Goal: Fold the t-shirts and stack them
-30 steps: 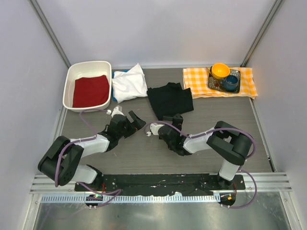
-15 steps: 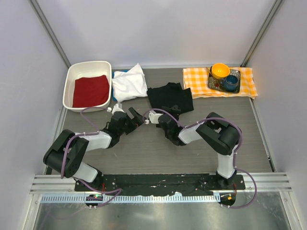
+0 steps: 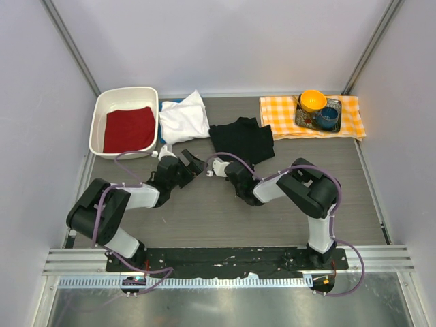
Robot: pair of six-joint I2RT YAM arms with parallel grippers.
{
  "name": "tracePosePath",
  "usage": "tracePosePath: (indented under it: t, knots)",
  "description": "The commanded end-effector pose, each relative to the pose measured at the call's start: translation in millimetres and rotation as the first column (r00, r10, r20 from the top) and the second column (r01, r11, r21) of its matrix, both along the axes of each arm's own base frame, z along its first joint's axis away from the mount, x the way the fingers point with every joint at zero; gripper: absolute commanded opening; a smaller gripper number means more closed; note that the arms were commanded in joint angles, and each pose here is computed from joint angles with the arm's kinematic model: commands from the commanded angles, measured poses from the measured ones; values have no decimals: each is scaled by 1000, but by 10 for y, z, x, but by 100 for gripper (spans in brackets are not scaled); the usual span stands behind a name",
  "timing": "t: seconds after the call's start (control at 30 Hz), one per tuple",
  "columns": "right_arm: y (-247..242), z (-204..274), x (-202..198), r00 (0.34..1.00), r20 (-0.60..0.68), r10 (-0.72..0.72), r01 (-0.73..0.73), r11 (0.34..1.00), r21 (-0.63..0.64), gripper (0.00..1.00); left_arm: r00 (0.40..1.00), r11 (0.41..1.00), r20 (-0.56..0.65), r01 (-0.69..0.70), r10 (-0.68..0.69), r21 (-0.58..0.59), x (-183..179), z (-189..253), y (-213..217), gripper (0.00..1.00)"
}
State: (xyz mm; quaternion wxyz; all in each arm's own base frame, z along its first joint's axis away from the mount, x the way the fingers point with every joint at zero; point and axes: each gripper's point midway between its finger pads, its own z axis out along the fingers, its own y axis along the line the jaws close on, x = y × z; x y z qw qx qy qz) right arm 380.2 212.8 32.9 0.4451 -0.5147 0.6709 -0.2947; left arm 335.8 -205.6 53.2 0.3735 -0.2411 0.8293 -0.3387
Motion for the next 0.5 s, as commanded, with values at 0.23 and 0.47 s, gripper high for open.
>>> tracePosePath:
  t: [0.23,0.47]
  knots:
    - [-44,357,-131,998,16,-66,61,978,199,1,995,997,-93,26,-32,-67,-8,-346,-143,100]
    - [-13,741,-220,997,44,-57,45,972,230,1,995,986,-100,14,-31,-168,10,-398,-245,100]
